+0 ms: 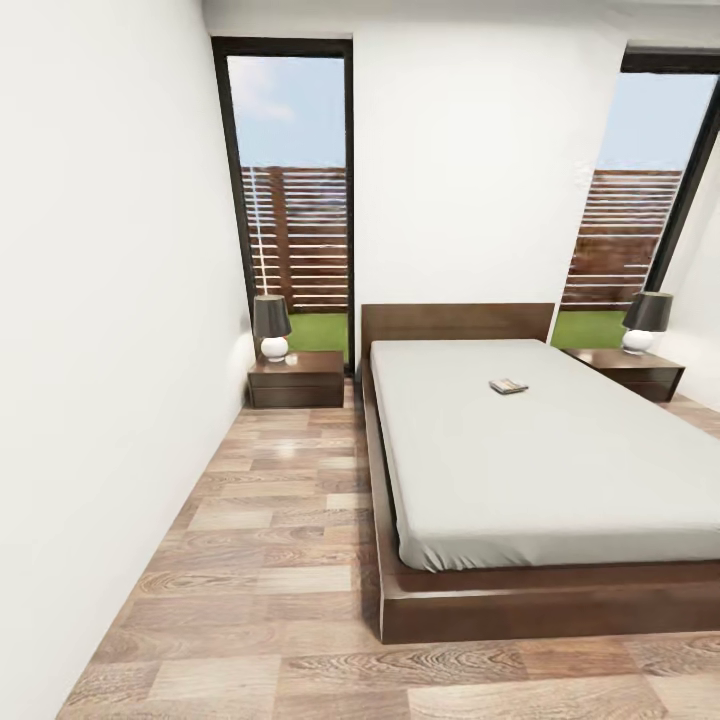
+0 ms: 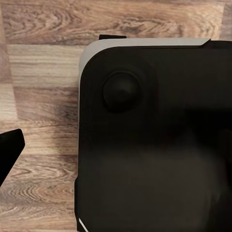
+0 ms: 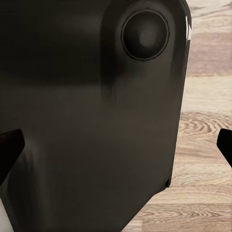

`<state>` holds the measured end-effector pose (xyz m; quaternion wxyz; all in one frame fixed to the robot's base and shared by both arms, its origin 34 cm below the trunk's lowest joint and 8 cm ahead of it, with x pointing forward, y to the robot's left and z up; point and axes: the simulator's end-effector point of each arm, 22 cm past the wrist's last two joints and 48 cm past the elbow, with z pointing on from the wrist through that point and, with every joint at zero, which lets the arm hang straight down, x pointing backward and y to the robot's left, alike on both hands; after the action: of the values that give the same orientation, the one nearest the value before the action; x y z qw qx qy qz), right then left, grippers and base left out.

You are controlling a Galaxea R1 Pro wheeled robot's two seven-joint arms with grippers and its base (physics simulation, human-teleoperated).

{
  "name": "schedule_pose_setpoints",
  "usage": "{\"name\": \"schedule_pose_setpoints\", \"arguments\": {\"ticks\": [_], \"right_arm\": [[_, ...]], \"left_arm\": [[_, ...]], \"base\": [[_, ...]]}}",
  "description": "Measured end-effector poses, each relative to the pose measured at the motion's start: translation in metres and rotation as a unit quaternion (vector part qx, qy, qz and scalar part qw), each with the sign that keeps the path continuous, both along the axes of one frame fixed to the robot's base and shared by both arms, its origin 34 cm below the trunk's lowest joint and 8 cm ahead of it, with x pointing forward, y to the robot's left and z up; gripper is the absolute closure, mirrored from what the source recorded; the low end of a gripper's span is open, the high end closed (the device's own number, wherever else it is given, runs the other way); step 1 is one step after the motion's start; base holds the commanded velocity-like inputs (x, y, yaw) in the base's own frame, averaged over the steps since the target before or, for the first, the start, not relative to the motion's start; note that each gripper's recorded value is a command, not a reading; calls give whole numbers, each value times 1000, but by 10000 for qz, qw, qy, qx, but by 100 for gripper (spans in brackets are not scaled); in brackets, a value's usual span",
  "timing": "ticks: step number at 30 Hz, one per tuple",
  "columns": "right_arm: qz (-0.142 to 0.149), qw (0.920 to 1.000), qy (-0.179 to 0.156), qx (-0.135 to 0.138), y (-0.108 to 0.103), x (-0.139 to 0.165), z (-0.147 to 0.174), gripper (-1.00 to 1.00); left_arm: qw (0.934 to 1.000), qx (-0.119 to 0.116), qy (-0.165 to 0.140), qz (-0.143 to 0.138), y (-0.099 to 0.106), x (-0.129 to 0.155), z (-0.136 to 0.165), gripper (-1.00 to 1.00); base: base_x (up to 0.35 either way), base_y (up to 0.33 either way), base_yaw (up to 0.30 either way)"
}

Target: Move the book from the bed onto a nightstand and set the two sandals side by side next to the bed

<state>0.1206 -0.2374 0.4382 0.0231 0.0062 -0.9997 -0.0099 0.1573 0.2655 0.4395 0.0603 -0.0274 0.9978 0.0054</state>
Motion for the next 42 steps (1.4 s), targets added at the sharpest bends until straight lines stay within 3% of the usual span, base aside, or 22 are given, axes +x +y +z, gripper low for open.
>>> {"name": "schedule_pose_setpoints", "arguments": {"ticks": [42], "right_arm": [[-1,10000,1,-10,-2,0,0,-100]], "left_arm": [[10000,-10,2,-2,-1,0,0,-100]], "base": [[-23,-2,0]]}}
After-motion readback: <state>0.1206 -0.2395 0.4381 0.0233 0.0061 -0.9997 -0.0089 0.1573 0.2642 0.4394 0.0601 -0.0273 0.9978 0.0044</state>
